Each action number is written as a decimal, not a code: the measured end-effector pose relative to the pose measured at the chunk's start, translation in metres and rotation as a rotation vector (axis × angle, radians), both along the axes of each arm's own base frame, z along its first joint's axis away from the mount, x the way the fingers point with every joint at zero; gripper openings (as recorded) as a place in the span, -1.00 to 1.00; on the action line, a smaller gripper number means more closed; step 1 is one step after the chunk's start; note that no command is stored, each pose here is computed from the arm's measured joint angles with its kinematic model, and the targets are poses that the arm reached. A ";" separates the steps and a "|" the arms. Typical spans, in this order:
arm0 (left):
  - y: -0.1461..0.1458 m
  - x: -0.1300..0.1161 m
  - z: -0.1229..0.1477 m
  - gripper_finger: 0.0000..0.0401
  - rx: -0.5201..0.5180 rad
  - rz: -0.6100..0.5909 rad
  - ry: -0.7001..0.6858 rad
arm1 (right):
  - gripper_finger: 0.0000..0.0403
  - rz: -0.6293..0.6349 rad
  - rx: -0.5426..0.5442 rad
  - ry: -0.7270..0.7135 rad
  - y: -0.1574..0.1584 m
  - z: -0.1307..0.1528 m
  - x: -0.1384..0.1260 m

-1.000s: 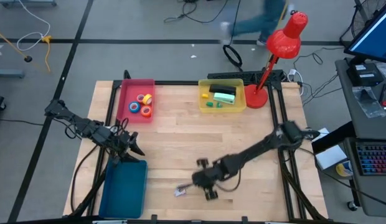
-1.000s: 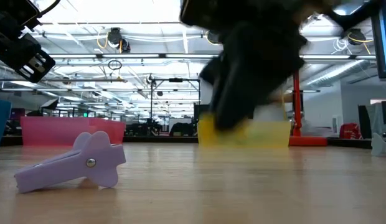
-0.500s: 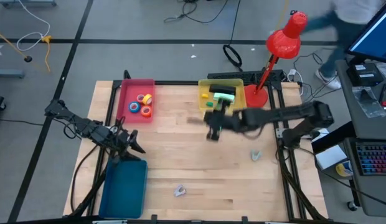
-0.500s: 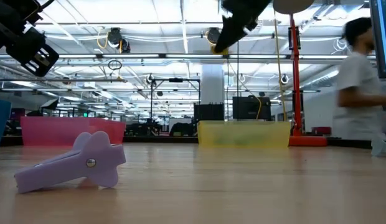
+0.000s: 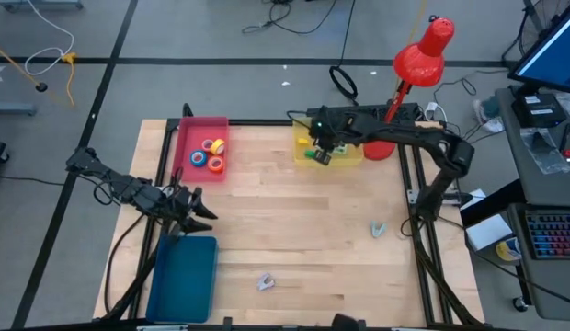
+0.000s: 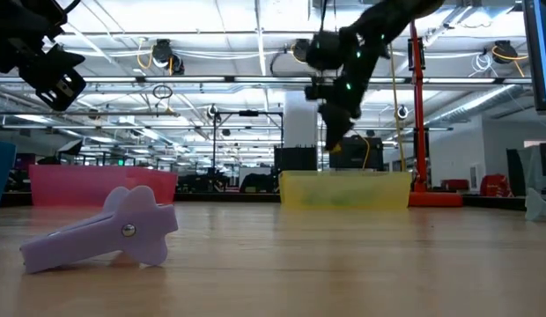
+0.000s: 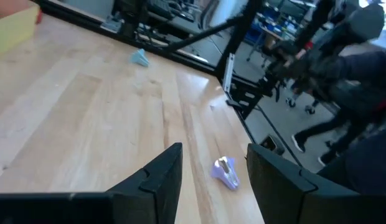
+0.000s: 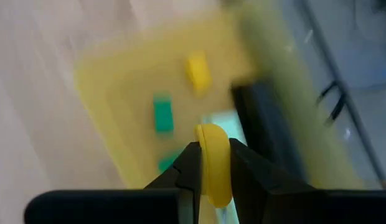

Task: Pick and place Stapler, Stapler remover, tape
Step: Put the small yellow stapler into the yellow bin, then put the blue staple remover into the blue bin

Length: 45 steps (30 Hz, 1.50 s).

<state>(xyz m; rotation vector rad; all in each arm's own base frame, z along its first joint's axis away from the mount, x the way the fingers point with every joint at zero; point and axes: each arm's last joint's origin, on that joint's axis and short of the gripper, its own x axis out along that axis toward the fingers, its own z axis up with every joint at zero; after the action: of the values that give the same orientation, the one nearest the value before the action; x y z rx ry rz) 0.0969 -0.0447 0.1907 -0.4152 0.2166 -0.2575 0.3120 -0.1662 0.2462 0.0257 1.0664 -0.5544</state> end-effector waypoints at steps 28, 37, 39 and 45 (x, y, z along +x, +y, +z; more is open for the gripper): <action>0.003 0.001 0.001 -0.12 -0.025 0.123 -0.012 | -0.30 0.152 0.116 0.045 -0.016 -0.051 0.012; 0.003 0.001 0.001 -0.12 -0.024 0.118 -0.010 | -0.19 0.151 0.108 0.033 -0.015 -0.045 0.011; 0.003 0.001 0.001 -0.12 -0.025 0.114 -0.010 | -0.18 0.152 0.102 0.025 -0.013 -0.038 0.008; 0.003 0.001 0.001 -0.12 -0.024 0.112 -0.006 | -0.21 0.124 0.133 0.026 0.010 -0.003 -0.012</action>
<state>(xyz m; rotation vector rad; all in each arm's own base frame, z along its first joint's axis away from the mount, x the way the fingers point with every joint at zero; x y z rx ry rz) 0.0979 -0.0415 0.1917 -0.4491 0.1835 -0.1516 0.3003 -0.1563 0.2436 0.0686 1.1213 -0.3718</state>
